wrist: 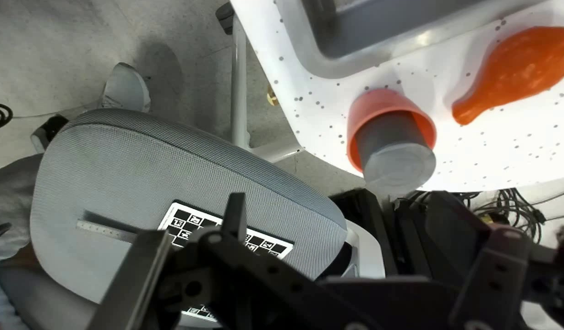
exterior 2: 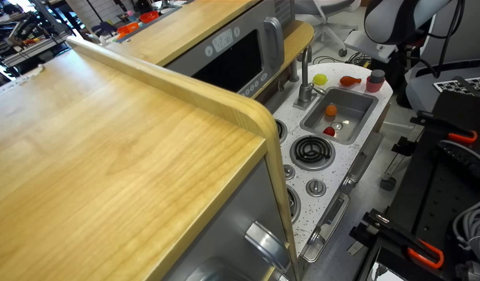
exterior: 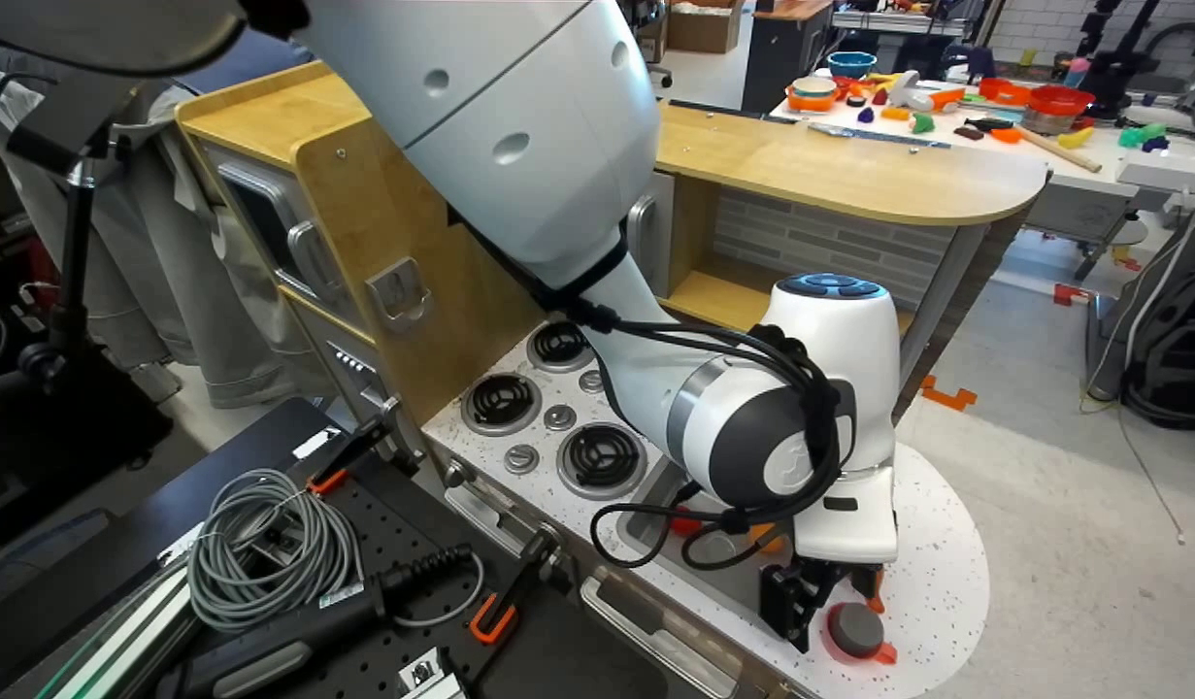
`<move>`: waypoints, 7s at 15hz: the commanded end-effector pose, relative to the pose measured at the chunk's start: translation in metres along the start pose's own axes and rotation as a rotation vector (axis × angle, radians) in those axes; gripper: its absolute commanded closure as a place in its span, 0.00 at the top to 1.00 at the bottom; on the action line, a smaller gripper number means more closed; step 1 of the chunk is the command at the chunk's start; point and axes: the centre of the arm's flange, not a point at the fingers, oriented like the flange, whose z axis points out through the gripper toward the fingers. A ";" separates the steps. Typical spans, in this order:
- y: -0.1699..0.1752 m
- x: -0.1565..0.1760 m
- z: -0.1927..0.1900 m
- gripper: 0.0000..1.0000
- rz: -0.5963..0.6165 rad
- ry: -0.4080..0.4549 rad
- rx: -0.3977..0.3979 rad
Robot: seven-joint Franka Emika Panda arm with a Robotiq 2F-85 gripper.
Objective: Remove the grey object from the orange cup on the right side of the countertop
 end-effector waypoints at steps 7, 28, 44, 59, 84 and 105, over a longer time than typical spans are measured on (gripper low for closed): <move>-0.041 0.015 0.017 1.00 0.222 0.060 0.034; -0.056 -0.001 0.067 1.00 0.216 0.019 -0.068; -0.052 -0.015 0.022 0.21 0.172 -0.027 -0.006; -0.046 -0.002 -0.033 0.21 0.174 -0.083 -0.045; -0.002 0.012 0.057 0.21 0.181 0.170 -0.116; -0.033 -0.023 0.070 0.91 0.110 0.176 -0.003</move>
